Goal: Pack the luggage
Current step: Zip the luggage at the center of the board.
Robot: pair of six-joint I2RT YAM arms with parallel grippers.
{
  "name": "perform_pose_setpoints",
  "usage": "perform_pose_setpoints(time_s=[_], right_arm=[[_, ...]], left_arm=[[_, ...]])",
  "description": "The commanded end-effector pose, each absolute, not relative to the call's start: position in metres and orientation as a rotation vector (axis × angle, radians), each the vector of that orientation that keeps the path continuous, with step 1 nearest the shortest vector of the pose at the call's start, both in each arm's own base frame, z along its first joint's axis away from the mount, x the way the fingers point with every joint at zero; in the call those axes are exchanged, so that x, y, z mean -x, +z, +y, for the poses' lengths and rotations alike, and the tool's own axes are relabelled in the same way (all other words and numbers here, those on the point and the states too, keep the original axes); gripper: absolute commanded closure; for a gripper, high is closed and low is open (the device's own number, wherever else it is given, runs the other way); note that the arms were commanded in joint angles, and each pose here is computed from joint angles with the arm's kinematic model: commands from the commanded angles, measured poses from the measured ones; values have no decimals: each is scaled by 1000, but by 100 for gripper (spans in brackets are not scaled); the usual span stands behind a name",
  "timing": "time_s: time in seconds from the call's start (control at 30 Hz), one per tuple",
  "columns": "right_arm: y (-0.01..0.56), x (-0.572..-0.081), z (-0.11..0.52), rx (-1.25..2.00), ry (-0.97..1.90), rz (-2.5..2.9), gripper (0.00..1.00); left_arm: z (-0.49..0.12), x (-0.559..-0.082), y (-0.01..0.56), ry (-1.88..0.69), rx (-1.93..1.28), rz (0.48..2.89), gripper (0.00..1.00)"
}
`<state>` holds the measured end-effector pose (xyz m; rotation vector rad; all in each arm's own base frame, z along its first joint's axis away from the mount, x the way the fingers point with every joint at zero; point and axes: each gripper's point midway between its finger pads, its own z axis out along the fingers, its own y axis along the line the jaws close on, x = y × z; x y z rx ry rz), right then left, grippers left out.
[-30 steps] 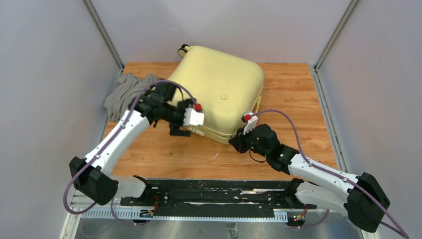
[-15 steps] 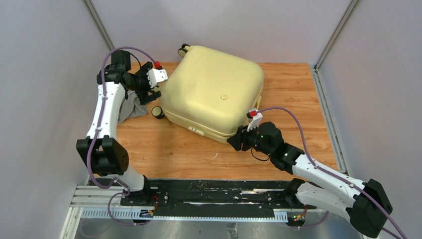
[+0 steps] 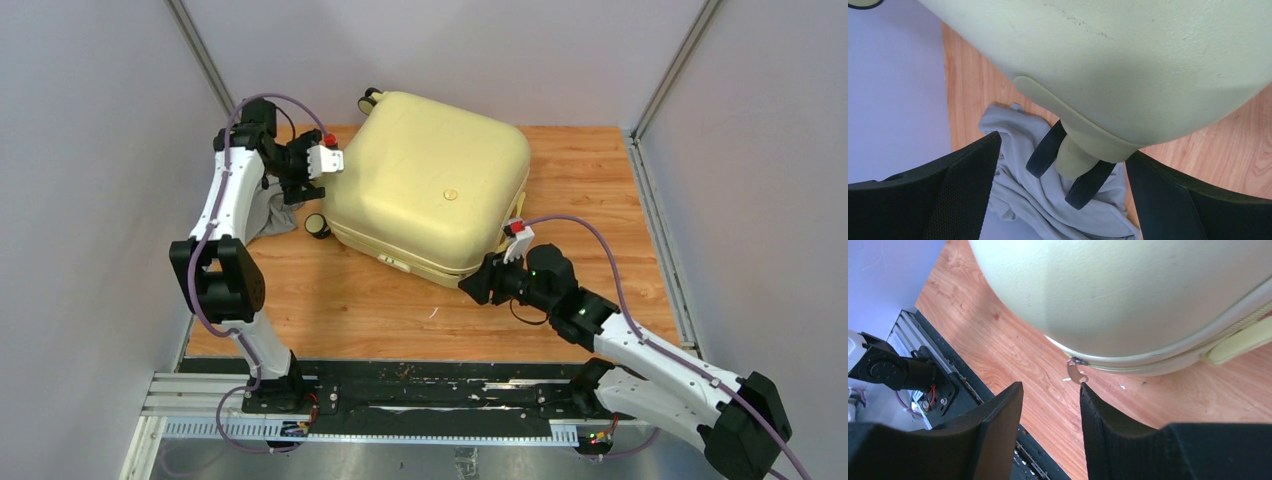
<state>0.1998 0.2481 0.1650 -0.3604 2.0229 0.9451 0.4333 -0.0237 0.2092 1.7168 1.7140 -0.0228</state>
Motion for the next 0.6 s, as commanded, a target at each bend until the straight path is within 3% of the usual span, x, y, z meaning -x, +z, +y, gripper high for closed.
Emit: perform_pose_setpoints(time_s=[0.0, 0.13, 0.17, 0.3, 0.47, 0.57], right_arm=[[165, -203, 236, 291, 956, 2052, 49], [165, -208, 231, 252, 965, 2065, 48], [165, -209, 230, 250, 966, 2068, 48], [162, -211, 227, 266, 947, 2077, 47], [153, -210, 225, 316, 923, 2083, 41], [145, -212, 224, 329, 897, 2098, 40]], left_arm=[[-26, -434, 186, -39, -1821, 1689, 0], [-33, -434, 179, -85, -1814, 1696, 1], [-36, -433, 179, -100, -1808, 1689, 5], [-46, -428, 186, -143, -1766, 1688, 31], [-51, -411, 188, -183, -1711, 1738, 78], [-51, -401, 193, -207, -1643, 1795, 86]])
